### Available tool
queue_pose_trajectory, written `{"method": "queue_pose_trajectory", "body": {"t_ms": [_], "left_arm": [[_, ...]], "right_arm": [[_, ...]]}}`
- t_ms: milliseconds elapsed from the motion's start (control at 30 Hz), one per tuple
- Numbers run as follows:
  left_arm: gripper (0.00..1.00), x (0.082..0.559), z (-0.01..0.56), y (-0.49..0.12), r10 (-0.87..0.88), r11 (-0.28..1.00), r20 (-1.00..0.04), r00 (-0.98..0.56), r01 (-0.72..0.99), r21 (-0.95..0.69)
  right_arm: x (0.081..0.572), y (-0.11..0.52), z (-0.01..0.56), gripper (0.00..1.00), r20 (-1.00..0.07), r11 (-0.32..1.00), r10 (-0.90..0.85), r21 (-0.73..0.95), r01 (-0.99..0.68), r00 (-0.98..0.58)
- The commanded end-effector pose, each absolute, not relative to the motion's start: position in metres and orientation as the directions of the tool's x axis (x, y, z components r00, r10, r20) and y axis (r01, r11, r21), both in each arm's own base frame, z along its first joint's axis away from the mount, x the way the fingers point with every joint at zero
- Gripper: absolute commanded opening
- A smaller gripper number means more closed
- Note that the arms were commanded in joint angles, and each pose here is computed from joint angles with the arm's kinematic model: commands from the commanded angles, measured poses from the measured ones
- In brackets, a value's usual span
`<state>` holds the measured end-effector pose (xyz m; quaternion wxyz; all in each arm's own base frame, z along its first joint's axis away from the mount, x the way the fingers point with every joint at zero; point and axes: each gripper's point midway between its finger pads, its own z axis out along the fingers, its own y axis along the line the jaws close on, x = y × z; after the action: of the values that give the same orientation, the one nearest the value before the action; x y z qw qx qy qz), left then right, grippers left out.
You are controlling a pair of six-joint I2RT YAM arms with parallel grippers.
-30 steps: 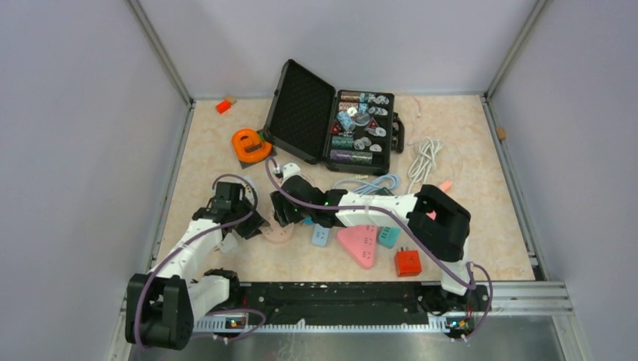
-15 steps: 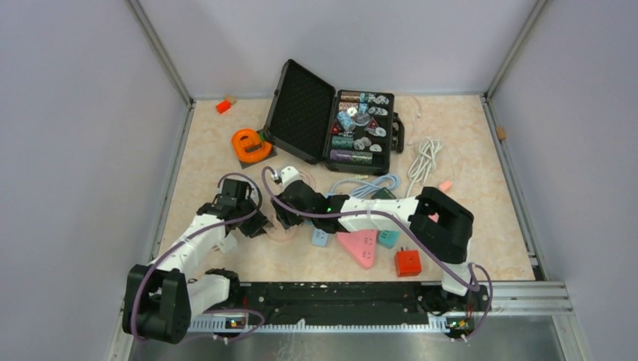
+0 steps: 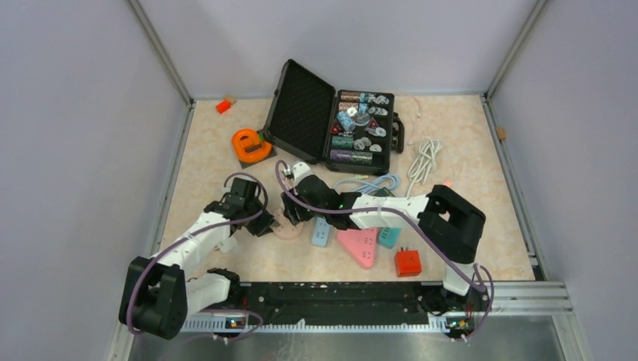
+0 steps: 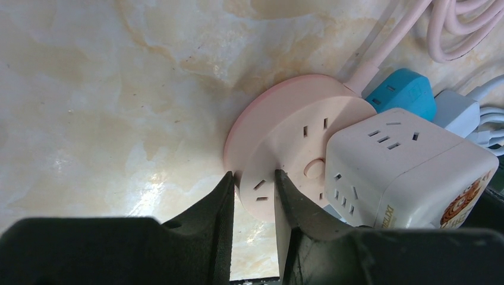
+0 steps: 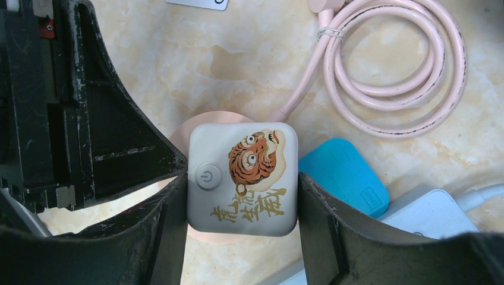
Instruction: Pull the plug off the socket
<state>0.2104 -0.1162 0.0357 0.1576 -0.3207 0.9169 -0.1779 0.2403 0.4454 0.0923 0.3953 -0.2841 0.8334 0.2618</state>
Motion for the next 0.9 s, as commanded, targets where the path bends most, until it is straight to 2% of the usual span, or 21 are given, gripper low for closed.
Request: {"method": "queue_pose_trajectory", "body": {"t_ms": [0, 67, 200, 267, 400, 500, 600, 733, 800, 867], "left_arm": [[0.29, 0.18, 0.008, -0.118, -0.619, 0.756, -0.078, -0.781, -0.566, -0.327], [0.29, 0.18, 0.008, -0.118, -0.619, 0.757, -0.08, -0.781, -0.567, -0.326], [0.29, 0.181, 0.008, -0.118, -0.62, 0.756, -0.08, -0.781, -0.567, -0.327], [0.29, 0.181, 0.007, -0.118, -0.619, 0.756, -0.078, -0.781, -0.567, -0.327], [0.29, 0.181, 0.007, -0.119, -0.618, 0.757, -0.079, -0.782, -0.565, -0.327], [0.29, 0.181, 0.007, -0.118, -0.618, 0.757, -0.08, -0.782, -0.565, -0.328], [0.29, 0.181, 0.007, -0.118, -0.617, 0.758, -0.08, -0.783, -0.564, -0.327], [0.29, 0.181, 0.007, -0.118, -0.617, 0.758, -0.081, -0.783, -0.564, -0.326], [0.29, 0.181, 0.007, -0.118, -0.616, 0.759, -0.08, -0.783, -0.564, -0.325], [0.29, 0.181, 0.008, -0.118, -0.616, 0.76, -0.082, -0.783, -0.564, -0.325]], "right_arm": [[0.23, 0.482, 0.187, 0.0, -0.863, 0.534, -0.014, 0.421, -0.733, -0.505], [0.233, 0.478, 0.197, 0.0, -0.82, 0.473, 0.042, 0.519, -0.712, -0.57], [0.224, 0.483, 0.206, 0.0, -0.776, 0.404, 0.06, 0.595, -0.695, -0.628], [0.219, 0.486, 0.2, 0.0, -0.801, 0.431, 0.032, 0.55, -0.715, -0.598], [0.223, 0.485, 0.183, 0.0, -0.889, 0.555, -0.059, 0.348, -0.756, -0.453], [0.232, 0.476, 0.18, 0.0, -0.909, 0.594, -0.059, 0.3, -0.746, -0.413], [0.236, 0.471, 0.189, 0.0, -0.9, 0.574, -0.01, 0.352, -0.74, -0.436], [0.236, 0.469, 0.213, 0.0, -0.835, 0.451, 0.102, 0.523, -0.723, -0.54], [0.232, 0.47, 0.219, 0.0, -0.843, 0.425, 0.114, 0.519, -0.742, -0.525], [0.231, 0.471, 0.215, 0.0, -0.877, 0.473, 0.083, 0.452, -0.756, -0.473]]}}
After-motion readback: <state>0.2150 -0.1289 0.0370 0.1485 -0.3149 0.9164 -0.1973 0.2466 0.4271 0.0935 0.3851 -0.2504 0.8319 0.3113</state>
